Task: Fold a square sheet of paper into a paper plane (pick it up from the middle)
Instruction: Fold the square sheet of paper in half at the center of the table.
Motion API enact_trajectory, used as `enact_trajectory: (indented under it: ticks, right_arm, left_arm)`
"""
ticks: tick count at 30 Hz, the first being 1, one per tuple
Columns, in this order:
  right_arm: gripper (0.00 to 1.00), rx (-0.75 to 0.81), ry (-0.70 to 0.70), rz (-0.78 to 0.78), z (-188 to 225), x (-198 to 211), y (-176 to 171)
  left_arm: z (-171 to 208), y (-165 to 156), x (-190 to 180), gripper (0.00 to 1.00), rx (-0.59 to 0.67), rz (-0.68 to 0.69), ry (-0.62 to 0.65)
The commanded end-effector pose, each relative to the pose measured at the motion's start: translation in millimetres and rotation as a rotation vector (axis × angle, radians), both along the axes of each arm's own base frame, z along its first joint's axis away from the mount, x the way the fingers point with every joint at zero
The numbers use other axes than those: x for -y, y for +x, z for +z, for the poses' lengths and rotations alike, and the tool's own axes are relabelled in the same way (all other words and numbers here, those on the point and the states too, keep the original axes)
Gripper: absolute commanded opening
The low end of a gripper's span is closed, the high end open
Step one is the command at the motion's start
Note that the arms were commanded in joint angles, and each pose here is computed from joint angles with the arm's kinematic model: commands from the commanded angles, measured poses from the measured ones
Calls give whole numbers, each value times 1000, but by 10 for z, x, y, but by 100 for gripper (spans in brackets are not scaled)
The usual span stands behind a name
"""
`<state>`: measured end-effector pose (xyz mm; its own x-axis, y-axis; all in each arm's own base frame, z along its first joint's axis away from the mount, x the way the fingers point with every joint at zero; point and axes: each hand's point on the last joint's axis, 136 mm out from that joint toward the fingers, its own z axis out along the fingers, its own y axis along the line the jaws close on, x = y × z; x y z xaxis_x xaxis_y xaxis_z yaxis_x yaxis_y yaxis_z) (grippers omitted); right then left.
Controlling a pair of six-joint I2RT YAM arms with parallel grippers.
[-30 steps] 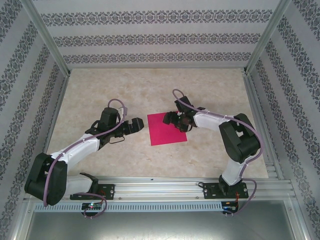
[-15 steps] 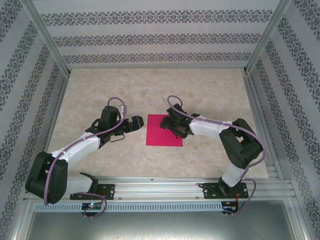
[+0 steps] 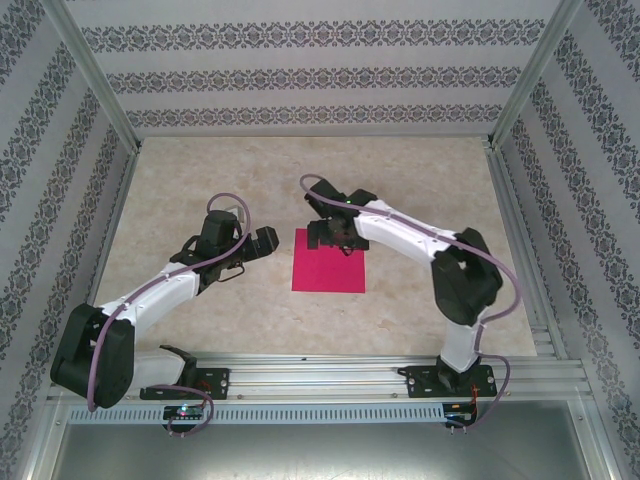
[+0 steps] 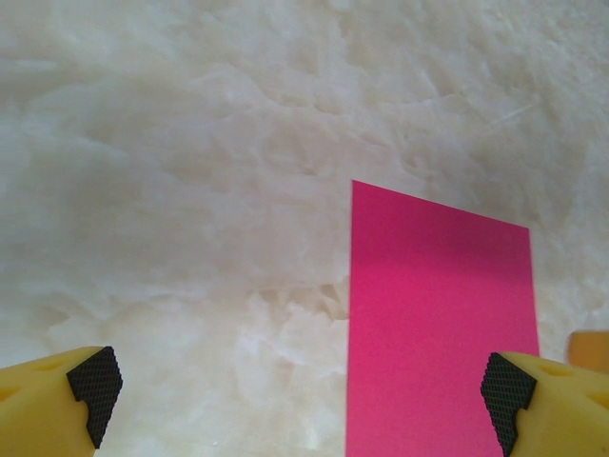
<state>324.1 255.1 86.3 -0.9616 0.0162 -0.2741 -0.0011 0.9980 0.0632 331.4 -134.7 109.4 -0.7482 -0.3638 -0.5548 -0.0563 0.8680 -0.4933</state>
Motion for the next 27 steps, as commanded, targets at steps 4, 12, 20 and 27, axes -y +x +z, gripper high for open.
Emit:
enact_trajectory:
  ticks: [4,12,20,27]
  right_arm:
    - [98,-110,-113,24,-265,35,-103]
    - [98,-148,-42,-9,-443,-98,-46]
    - [98,-171,-26,-62,-583,-167,40]
    - [98,-205,-52,-87,-764,-119,4]
  left_arm:
    - [84,0,-131,100,16,33,37]
    - [100,-1,-83,100,24,5,26]
    - [119,-4,-38,100,31,-19,10]
    - [106,-14,-28,100,28,-29,12]
